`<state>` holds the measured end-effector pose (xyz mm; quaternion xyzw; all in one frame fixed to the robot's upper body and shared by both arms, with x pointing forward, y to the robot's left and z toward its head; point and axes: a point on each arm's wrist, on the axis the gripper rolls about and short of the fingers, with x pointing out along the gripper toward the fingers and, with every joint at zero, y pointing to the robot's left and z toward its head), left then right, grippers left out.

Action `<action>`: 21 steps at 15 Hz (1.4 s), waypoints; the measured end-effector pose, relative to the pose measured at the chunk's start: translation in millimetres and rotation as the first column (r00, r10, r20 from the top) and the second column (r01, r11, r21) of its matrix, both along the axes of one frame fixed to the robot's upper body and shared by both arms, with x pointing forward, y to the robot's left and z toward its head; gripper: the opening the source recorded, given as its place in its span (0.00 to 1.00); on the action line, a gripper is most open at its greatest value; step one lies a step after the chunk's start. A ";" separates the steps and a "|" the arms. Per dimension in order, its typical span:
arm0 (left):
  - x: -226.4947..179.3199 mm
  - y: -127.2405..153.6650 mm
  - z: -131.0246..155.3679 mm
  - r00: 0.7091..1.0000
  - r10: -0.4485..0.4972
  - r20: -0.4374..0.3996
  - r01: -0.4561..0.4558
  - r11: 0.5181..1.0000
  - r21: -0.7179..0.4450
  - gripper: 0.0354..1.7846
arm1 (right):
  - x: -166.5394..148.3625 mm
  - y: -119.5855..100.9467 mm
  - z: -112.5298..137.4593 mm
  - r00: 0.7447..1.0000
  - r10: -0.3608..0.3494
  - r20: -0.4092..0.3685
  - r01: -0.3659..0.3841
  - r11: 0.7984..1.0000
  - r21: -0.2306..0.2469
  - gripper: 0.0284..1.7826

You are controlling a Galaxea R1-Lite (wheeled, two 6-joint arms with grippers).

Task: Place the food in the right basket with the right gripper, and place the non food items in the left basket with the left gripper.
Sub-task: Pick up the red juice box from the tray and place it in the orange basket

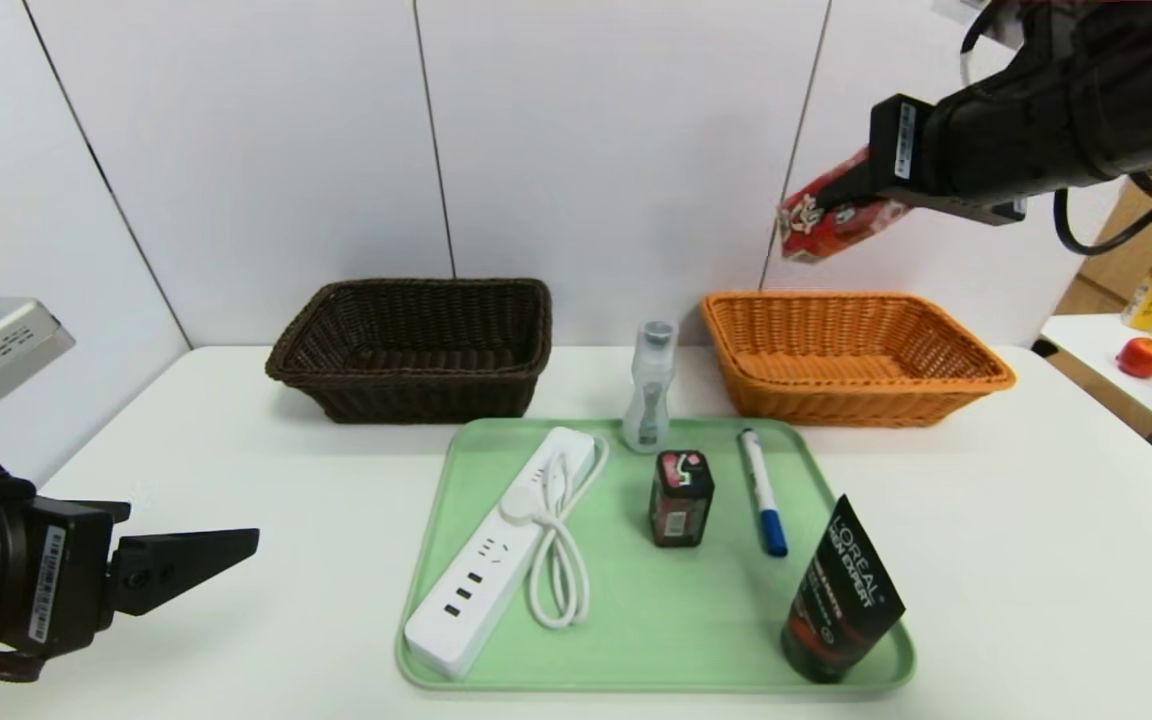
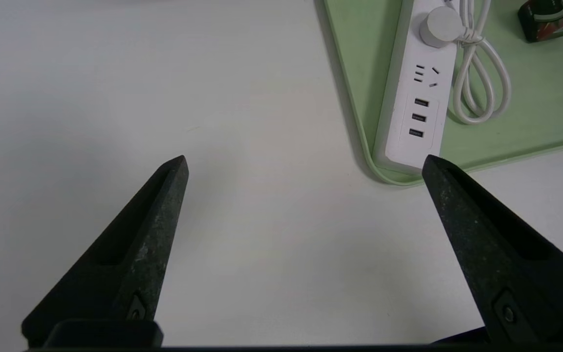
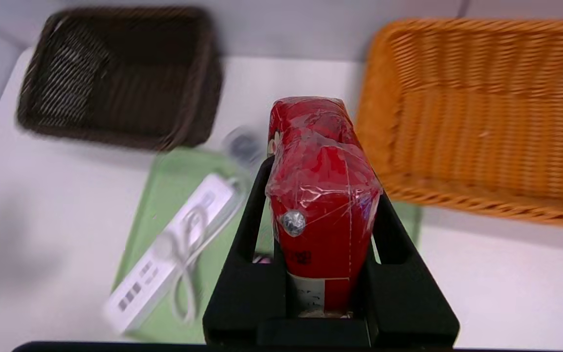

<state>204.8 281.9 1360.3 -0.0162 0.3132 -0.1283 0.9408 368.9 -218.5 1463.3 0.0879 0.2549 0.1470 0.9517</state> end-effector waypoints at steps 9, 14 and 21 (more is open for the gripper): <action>10.0 -4.8 1.4 1.000 -0.001 0.020 0.001 1.000 -0.007 0.94 | 132.8 -77.1 -100.8 0.954 -0.270 -0.128 0.267 0.963 -0.042 0.20; 15.1 -7.2 -0.2 1.000 0.000 0.013 0.001 1.000 -0.005 0.94 | 160.5 -84.2 -147.4 0.930 -0.298 -0.217 0.287 0.955 -0.081 0.20; 17.1 -8.2 -1.5 1.000 0.000 0.011 0.000 1.000 -0.005 0.94 | 166.7 -86.3 -158.5 0.923 -0.304 -0.236 0.290 0.953 -0.091 0.61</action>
